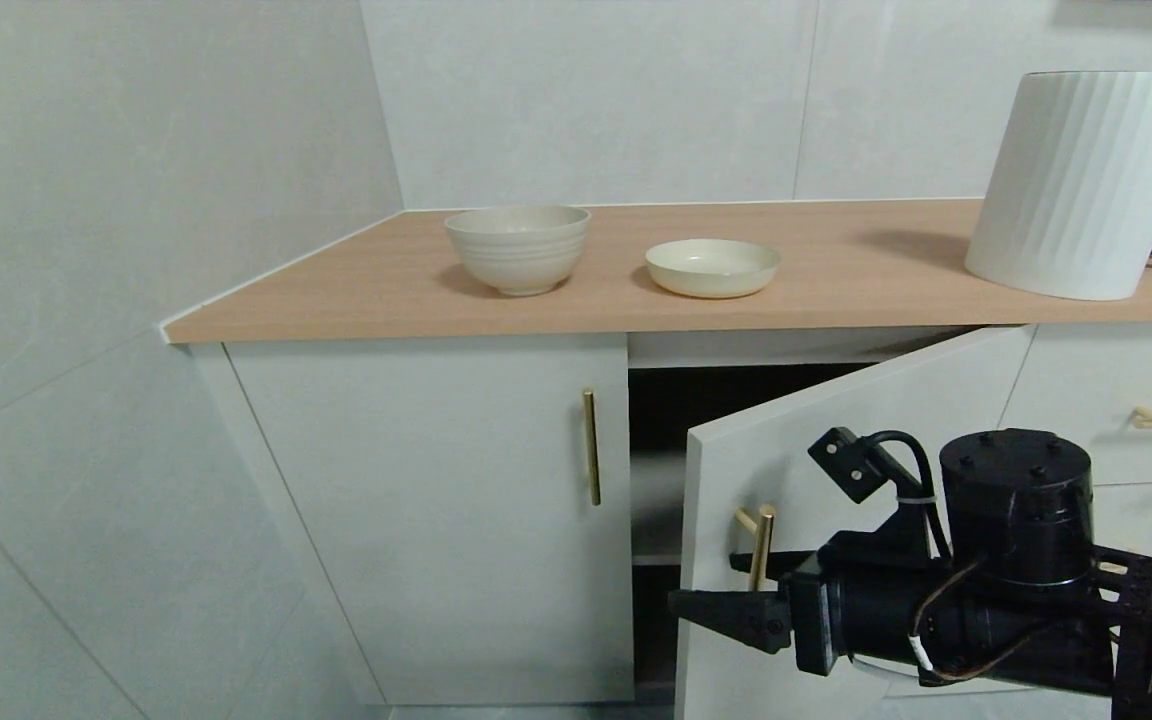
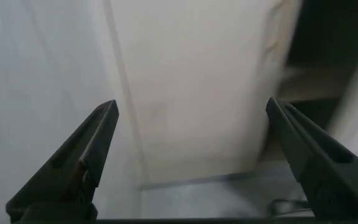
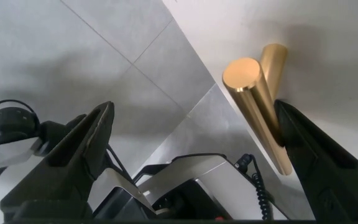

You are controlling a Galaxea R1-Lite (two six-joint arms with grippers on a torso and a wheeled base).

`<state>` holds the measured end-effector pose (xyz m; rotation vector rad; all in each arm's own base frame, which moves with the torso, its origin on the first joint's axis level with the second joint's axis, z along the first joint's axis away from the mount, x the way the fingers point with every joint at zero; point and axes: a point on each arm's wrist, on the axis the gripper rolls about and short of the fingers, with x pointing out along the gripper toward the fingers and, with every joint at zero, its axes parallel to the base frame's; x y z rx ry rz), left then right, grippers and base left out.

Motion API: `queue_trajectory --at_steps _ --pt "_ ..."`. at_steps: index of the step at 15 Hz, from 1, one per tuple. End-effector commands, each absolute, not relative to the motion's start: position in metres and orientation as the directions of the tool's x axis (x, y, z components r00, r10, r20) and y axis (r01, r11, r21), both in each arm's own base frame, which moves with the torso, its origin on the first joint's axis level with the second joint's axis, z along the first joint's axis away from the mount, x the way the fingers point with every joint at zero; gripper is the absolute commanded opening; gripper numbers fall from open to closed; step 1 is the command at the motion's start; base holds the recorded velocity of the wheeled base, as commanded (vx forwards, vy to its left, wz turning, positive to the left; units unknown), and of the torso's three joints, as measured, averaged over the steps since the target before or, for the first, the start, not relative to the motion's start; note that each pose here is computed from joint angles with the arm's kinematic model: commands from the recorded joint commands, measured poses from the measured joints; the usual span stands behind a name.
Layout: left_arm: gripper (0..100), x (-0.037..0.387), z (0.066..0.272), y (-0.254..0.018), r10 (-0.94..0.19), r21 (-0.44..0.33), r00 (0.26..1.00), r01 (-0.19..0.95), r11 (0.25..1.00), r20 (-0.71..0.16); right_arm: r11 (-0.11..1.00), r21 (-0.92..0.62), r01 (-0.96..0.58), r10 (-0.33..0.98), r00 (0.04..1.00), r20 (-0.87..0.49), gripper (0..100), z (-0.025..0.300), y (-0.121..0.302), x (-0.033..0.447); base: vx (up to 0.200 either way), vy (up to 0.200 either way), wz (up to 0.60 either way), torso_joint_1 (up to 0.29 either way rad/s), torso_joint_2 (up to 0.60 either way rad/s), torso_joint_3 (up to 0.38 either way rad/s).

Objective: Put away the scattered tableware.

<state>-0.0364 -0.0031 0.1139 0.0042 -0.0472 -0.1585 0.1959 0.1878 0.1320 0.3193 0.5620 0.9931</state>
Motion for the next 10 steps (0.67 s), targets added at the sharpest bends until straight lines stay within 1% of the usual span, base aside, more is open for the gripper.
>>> queue_trajectory --at_steps 1,3,4,5,6,7,8,9,10 --pt "100 -0.037 0.205 -0.006 -0.351 -0.078 0.935 0.348 0.934 -0.039 0.515 0.496 -0.699 0.857 0.422 -0.295 100 0.133 0.187 0.194 0.000 0.000 0.00 0.000 0.00 0.000" --pt "100 -0.004 0.235 -0.010 -0.463 -0.129 0.878 0.448 0.885 -0.124 0.514 0.496 -0.700 0.858 0.419 -0.296 100 0.133 0.187 0.193 0.000 0.000 0.00 0.000 0.00 0.000" --pt "100 0.028 0.249 -0.012 -0.529 -0.161 0.830 0.506 0.847 -0.175 0.515 0.495 -0.700 0.857 0.419 -0.299 100 0.132 0.187 0.193 0.000 0.000 0.00 0.000 0.00 0.000" --pt "100 0.053 0.255 -0.015 -0.579 -0.186 0.793 0.549 0.815 -0.192 0.514 0.494 -0.702 0.858 0.419 -0.296 100 0.133 0.186 0.192 0.000 0.000 0.00 0.000 0.00 0.000" --pt "100 0.066 0.257 -0.016 -0.598 -0.197 0.776 0.566 0.800 -0.200 0.513 0.494 -0.702 0.859 0.420 -0.294 100 0.134 0.186 0.192 0.000 0.000 0.00 0.000 0.00 0.000" --pt "100 0.108 0.255 -0.022 -0.640 -0.229 0.733 0.598 0.768 -0.231 0.511 0.494 -0.704 0.860 0.421 -0.290 100 0.135 0.185 0.192 0.000 0.000 0.00 0.000 0.00 0.000" --pt "100 0.122 0.253 -0.027 -0.658 -0.240 0.712 0.613 0.753 -0.244 0.511 0.492 -0.705 0.860 0.421 -0.288 100 0.136 0.185 0.191 0.000 0.000 0.00 0.000 0.00 0.000" --pt "100 0.149 0.241 -0.040 -0.699 -0.296 0.657 0.634 0.715 -0.281 0.511 0.492 -0.705 0.860 0.421 -0.290 100 0.135 0.185 0.191 0.000 0.000 0.00 0.000 0.00 0.000" --pt "100 0.158 0.235 -0.048 -0.725 -0.335 0.622 0.643 0.689 -0.295 0.510 0.491 -0.706 0.860 0.420 -0.290 100 0.135 0.185 0.191 0.000 0.000 0.00 0.000 0.00 0.000"
